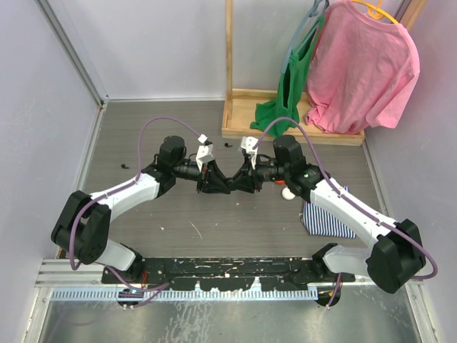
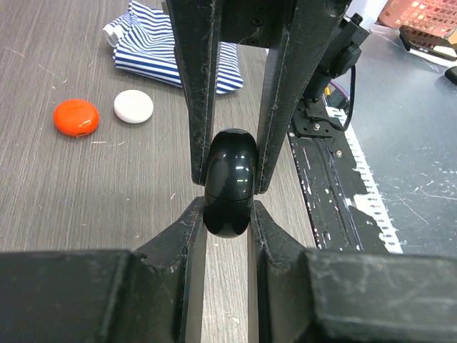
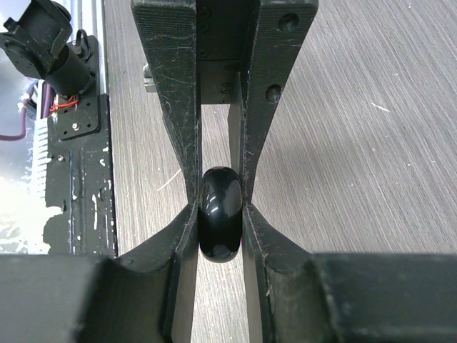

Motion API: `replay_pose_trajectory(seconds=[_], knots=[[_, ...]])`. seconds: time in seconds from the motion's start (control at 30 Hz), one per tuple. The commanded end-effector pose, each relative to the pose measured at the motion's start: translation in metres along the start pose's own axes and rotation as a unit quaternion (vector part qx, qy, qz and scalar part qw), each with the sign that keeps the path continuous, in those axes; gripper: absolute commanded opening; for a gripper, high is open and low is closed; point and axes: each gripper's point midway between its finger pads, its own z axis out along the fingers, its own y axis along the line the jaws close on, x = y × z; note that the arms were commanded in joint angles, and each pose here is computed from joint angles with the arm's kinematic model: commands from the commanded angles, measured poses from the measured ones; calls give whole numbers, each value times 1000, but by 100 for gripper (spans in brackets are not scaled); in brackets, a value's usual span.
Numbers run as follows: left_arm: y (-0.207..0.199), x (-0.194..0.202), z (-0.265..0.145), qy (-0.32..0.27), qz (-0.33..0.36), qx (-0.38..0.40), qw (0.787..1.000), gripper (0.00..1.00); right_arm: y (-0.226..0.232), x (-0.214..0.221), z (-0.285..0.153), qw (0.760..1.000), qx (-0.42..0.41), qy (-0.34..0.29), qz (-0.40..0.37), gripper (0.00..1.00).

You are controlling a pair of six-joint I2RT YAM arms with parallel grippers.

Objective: Insert the wireless bluetooth earbuds into the charging case
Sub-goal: Pick up the charging case at the center of the board, then open the charging case.

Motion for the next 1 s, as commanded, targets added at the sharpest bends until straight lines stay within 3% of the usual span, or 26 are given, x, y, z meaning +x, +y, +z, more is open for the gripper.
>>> replay_pose_trajectory(seconds=[0.0, 0.33, 0.97], knots=[[2, -21, 1, -16, 53, 3, 998, 0, -4, -27, -10, 998, 34, -33, -43, 32], [1, -18, -2, -10, 69, -4, 998, 0, -11, -30, -17, 995, 70, -42, -51, 40], [-4, -21, -4, -15, 89, -3, 996, 0, -34, -29, -24, 988, 142, -37, -39, 41]])
